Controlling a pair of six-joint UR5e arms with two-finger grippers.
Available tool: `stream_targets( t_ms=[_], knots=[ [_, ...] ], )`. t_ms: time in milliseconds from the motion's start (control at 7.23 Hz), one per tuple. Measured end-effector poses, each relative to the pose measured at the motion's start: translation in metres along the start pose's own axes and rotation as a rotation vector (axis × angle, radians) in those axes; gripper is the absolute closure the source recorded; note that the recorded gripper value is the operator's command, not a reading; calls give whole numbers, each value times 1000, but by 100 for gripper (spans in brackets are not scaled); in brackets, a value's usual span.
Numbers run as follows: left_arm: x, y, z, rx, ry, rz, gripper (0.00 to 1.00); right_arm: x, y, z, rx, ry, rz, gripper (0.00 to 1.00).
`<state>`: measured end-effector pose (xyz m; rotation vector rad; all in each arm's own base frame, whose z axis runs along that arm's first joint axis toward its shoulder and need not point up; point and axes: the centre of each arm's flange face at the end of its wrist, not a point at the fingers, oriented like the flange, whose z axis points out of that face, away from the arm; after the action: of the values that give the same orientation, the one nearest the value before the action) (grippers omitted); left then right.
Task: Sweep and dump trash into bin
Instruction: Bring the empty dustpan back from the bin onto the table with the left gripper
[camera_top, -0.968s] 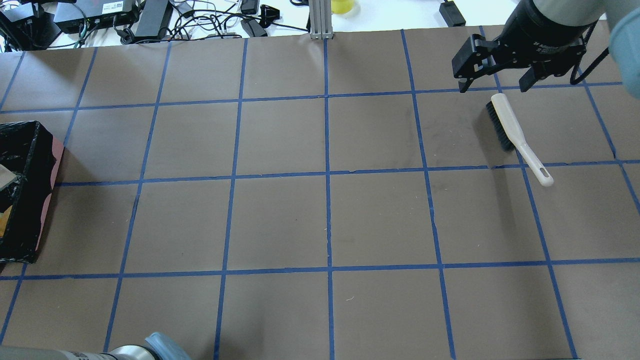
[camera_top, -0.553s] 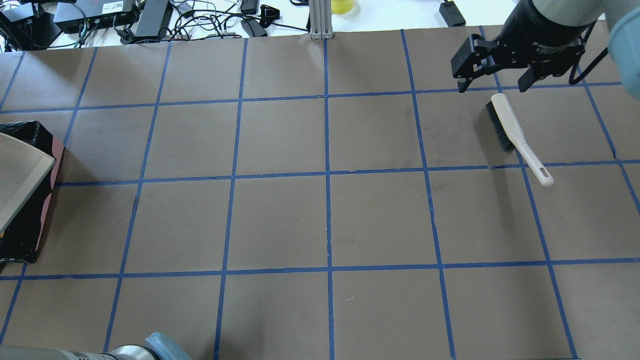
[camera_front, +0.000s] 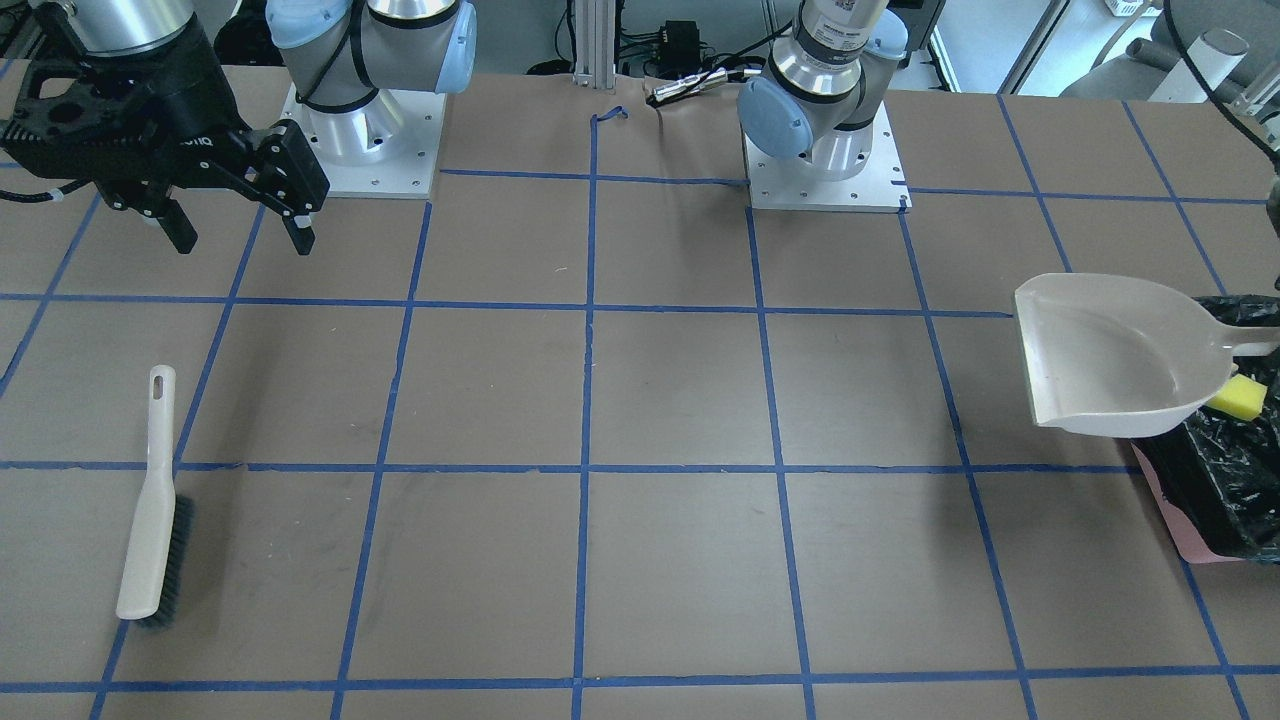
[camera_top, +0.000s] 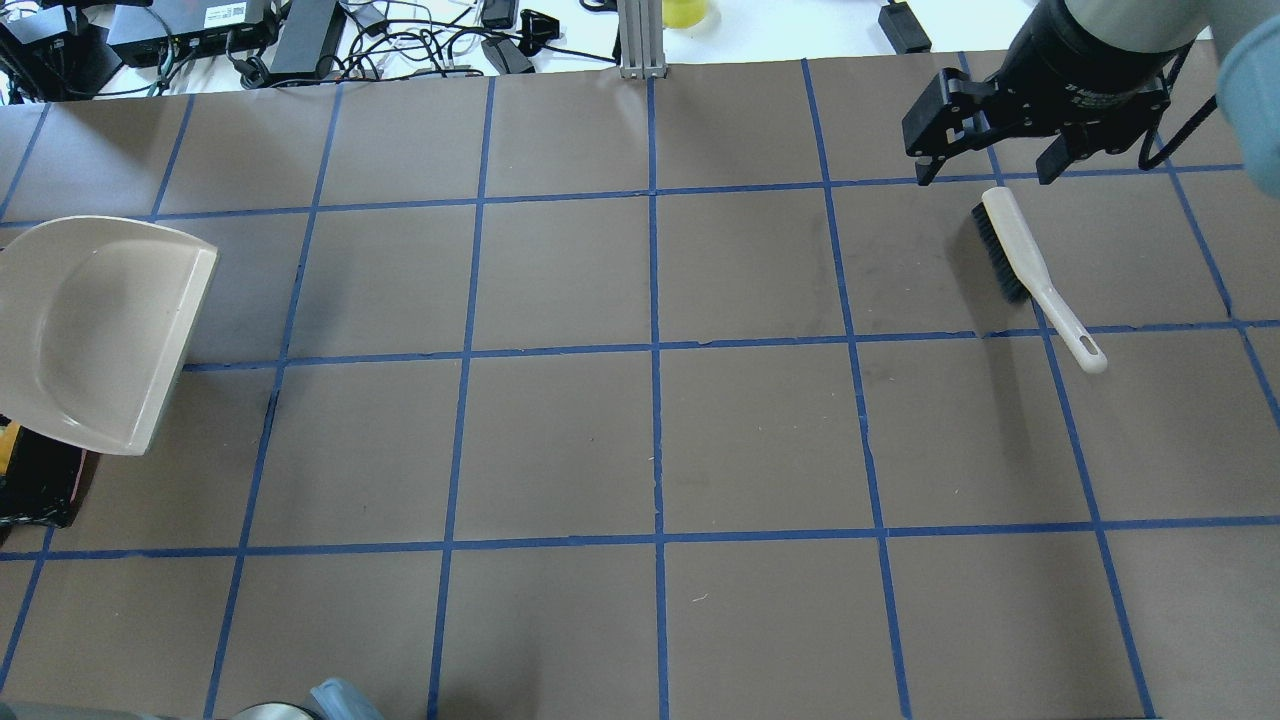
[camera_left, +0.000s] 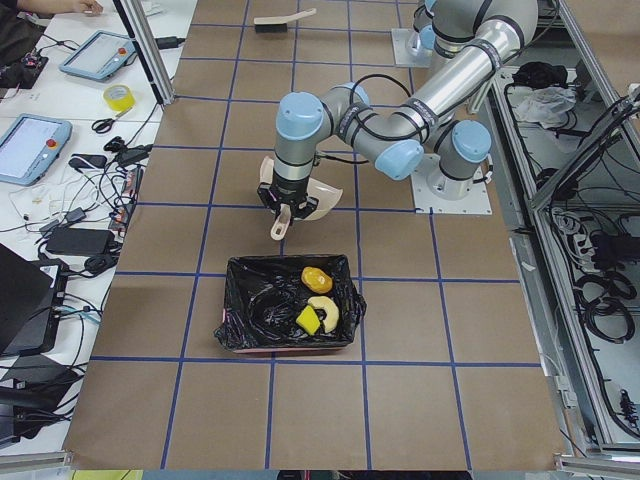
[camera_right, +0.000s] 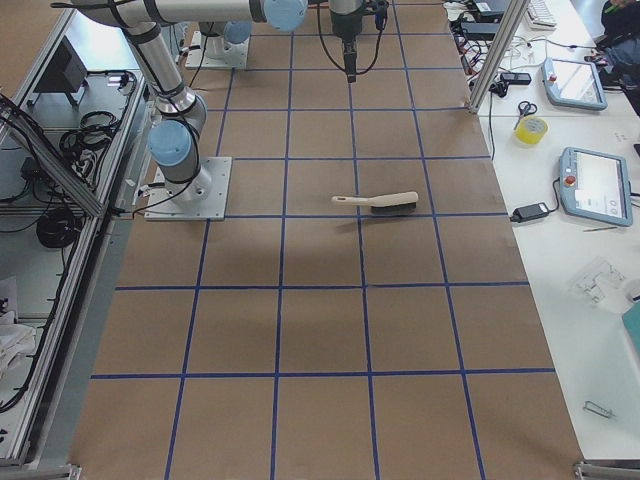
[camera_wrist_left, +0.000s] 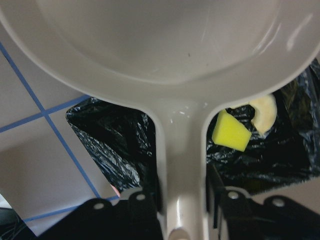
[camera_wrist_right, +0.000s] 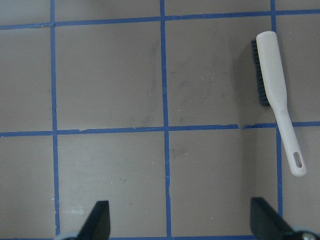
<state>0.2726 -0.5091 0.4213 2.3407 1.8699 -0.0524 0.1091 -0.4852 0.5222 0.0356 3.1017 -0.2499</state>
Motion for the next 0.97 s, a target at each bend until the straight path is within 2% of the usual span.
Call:
stream_targets(
  t_ms=[277,553,968],
  knots=[
    [-26,-40,8,46,27,-103,100,0,0,0,0,-1,0,0],
    [-48,-88,35,99,79,-211,100,0,0,0,0,0,0,0],
    [-87,-158,74,120,158,-334,100,0,0,0,1,0,0,0]
  ],
)
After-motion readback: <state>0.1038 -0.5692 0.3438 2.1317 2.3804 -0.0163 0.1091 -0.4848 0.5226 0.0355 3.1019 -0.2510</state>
